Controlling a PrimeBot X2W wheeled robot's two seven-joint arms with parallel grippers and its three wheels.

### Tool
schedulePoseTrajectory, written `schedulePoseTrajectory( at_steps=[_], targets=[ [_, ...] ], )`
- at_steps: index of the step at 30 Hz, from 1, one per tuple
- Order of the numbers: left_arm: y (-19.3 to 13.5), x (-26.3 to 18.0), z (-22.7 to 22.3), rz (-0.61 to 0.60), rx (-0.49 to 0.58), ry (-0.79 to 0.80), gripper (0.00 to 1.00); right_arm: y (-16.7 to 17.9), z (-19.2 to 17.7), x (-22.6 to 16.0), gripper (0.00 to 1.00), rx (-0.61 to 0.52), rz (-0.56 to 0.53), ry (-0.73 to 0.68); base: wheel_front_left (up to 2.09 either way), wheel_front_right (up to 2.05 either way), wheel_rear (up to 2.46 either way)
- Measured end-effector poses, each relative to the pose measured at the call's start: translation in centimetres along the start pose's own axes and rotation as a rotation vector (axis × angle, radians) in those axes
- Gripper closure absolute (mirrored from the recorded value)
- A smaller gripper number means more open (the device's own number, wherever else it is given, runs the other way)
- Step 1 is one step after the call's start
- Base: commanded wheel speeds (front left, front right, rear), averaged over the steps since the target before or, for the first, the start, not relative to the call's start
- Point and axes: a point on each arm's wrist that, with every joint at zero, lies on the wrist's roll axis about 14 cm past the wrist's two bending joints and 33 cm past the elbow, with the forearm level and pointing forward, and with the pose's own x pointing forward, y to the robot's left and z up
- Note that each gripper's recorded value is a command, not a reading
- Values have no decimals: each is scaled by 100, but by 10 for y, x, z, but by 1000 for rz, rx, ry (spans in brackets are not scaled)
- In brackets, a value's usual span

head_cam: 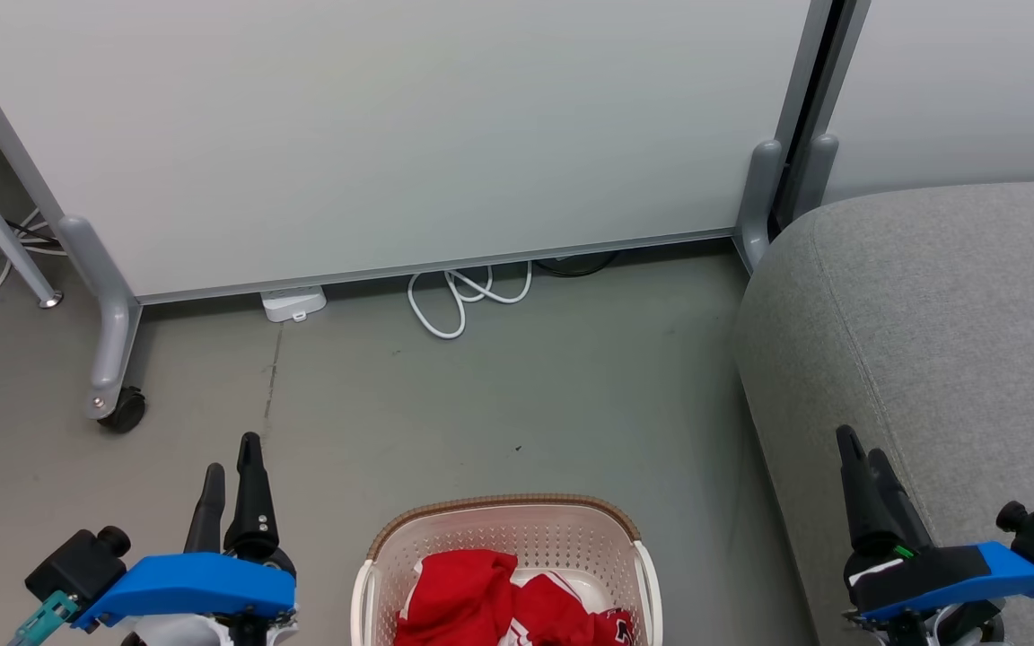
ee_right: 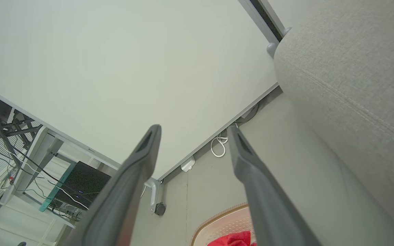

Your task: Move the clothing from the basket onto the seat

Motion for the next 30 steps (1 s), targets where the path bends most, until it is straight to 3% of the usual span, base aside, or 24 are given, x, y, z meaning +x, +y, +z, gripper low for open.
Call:
schedulePoseTrajectory(
  at_steps=[14, 30],
  targets=[
    [-6, -1, -5, -29, 237, -1, 0, 7, 0, 1, 0, -206, 33, -8, 0, 0, 0],
    [-14, -2, -10, -74, 435, -13, 0, 13, -2, 2, 0, -397, 65, -6, 0, 0, 0]
  ],
)
